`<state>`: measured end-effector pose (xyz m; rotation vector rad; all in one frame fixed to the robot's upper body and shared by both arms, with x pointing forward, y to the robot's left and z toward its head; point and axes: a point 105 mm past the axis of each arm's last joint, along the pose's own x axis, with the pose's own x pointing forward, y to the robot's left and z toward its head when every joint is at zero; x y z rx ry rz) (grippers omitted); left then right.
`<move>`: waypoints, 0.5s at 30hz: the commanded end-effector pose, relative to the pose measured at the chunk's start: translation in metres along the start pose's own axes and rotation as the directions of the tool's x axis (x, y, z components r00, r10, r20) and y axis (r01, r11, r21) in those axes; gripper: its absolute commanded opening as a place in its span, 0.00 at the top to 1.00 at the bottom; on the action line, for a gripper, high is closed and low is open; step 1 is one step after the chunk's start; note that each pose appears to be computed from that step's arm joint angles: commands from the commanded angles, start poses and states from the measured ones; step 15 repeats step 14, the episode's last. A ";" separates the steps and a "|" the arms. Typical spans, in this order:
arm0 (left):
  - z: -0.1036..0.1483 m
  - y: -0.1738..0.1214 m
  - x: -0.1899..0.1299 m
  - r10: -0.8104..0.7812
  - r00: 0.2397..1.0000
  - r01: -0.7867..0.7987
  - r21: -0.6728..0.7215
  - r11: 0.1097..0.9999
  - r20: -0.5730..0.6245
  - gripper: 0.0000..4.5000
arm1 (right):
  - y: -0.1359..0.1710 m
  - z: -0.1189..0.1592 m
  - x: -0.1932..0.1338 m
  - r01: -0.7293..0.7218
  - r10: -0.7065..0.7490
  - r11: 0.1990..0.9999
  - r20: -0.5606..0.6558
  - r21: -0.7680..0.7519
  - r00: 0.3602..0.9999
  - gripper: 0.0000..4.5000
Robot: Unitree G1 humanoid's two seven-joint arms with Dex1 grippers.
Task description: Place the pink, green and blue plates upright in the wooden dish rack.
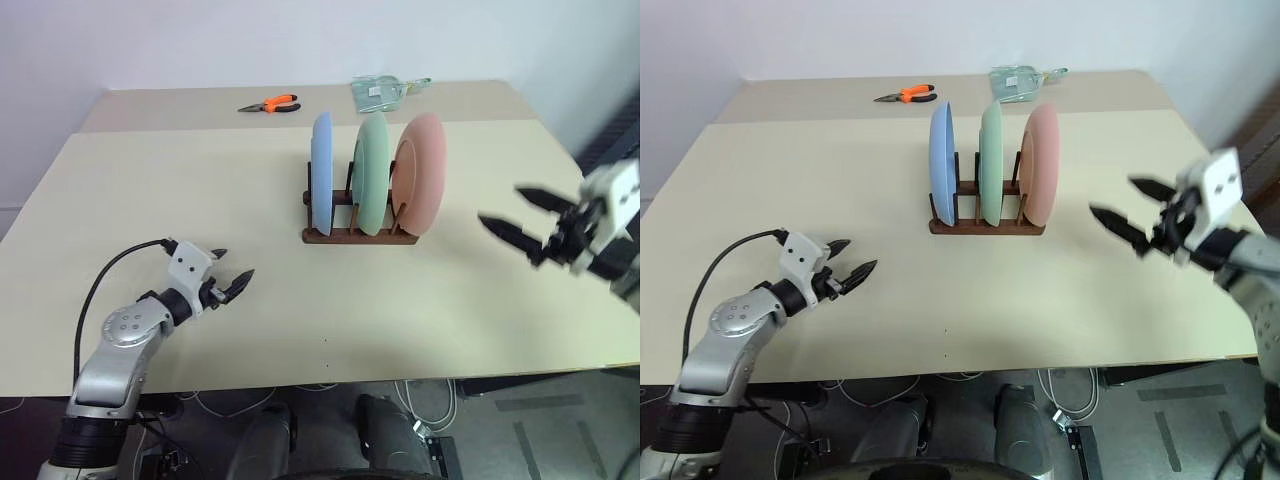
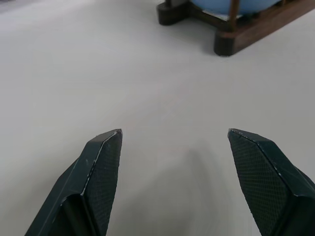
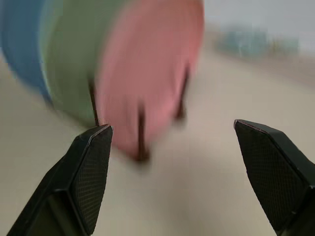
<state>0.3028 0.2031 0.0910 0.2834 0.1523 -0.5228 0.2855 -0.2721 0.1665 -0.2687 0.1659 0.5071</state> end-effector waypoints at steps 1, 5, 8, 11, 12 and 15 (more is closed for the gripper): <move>0.010 0.003 -0.003 0.012 0.999 -0.013 0.026 1.000 0.041 0.22 | -0.010 0.000 0.003 0.039 -0.037 0.997 0.040 -0.066 0.999 0.11; 0.008 0.001 -0.006 0.011 0.999 -0.012 0.024 1.000 0.040 0.22 | -0.016 -0.012 0.014 0.069 -0.066 0.994 0.043 -0.085 0.997 0.11; 0.005 -0.001 -0.007 0.006 0.999 -0.007 0.025 1.000 0.037 0.22 | -0.017 -0.016 0.019 0.060 -0.057 0.994 0.040 -0.096 0.998 0.11; 0.001 -0.001 -0.008 0.008 0.999 -0.009 0.021 1.000 0.034 0.22 | -0.012 -0.023 0.028 0.044 -0.042 0.988 0.016 -0.149 0.999 0.11; 0.001 -0.001 -0.007 0.012 0.999 -0.013 0.021 1.000 0.034 0.22 | -0.013 -0.022 0.030 0.046 -0.043 0.988 0.022 -0.150 0.999 0.11; 0.000 -0.001 -0.007 0.018 0.999 -0.019 0.022 1.000 0.033 0.22 | -0.013 -0.019 0.035 0.051 -0.046 0.988 0.037 -0.148 0.998 0.11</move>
